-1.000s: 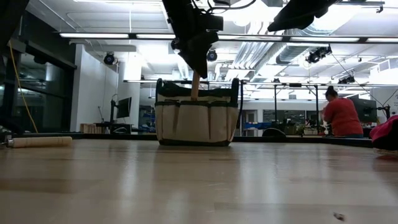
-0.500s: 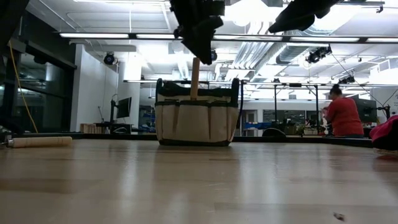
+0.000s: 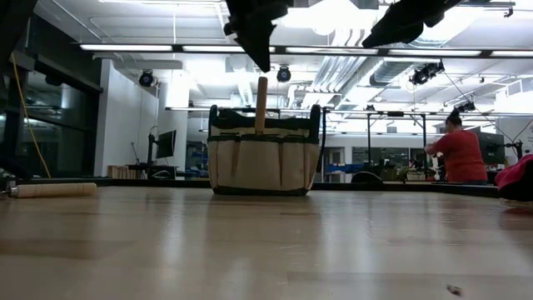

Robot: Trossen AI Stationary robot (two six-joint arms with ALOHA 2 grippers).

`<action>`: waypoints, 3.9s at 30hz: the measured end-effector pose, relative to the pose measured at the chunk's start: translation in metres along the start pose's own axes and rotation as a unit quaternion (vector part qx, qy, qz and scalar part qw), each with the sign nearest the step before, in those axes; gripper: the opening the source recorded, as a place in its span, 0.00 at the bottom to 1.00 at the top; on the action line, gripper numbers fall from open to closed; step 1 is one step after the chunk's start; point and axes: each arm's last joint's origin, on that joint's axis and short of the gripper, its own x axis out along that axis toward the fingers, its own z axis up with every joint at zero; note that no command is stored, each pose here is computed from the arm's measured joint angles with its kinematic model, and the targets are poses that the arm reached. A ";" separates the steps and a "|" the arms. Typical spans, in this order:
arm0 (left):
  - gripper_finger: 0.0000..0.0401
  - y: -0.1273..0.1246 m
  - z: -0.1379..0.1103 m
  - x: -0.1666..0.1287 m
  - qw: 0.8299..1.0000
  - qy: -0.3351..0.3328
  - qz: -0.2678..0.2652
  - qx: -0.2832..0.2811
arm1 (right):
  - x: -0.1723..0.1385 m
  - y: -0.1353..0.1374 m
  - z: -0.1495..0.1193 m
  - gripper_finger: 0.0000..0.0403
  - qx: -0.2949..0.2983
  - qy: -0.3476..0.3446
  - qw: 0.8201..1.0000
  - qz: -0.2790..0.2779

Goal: Pick & Place Garden tools in Gardening bag
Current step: Put the hand rake into the gardening bag

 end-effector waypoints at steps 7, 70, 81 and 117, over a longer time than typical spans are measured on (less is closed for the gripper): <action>0.00 -0.021 -0.015 -0.010 0.999 0.035 -0.006 0.024 | 0.000 0.000 -0.003 0.60 0.007 0.014 1.000 -0.001; 0.00 -0.010 -0.118 0.071 0.954 -0.267 -0.056 -0.125 | 0.001 0.000 -0.004 0.60 0.013 0.023 1.000 -0.001; 0.00 0.001 -0.117 0.079 0.948 -0.260 -0.115 -0.140 | 0.001 0.000 -0.005 0.60 0.013 0.024 1.000 -0.001; 0.00 -0.010 -0.113 0.035 0.935 -0.325 -0.068 -0.122 | 0.001 0.000 -0.005 0.60 0.016 0.024 1.000 -0.001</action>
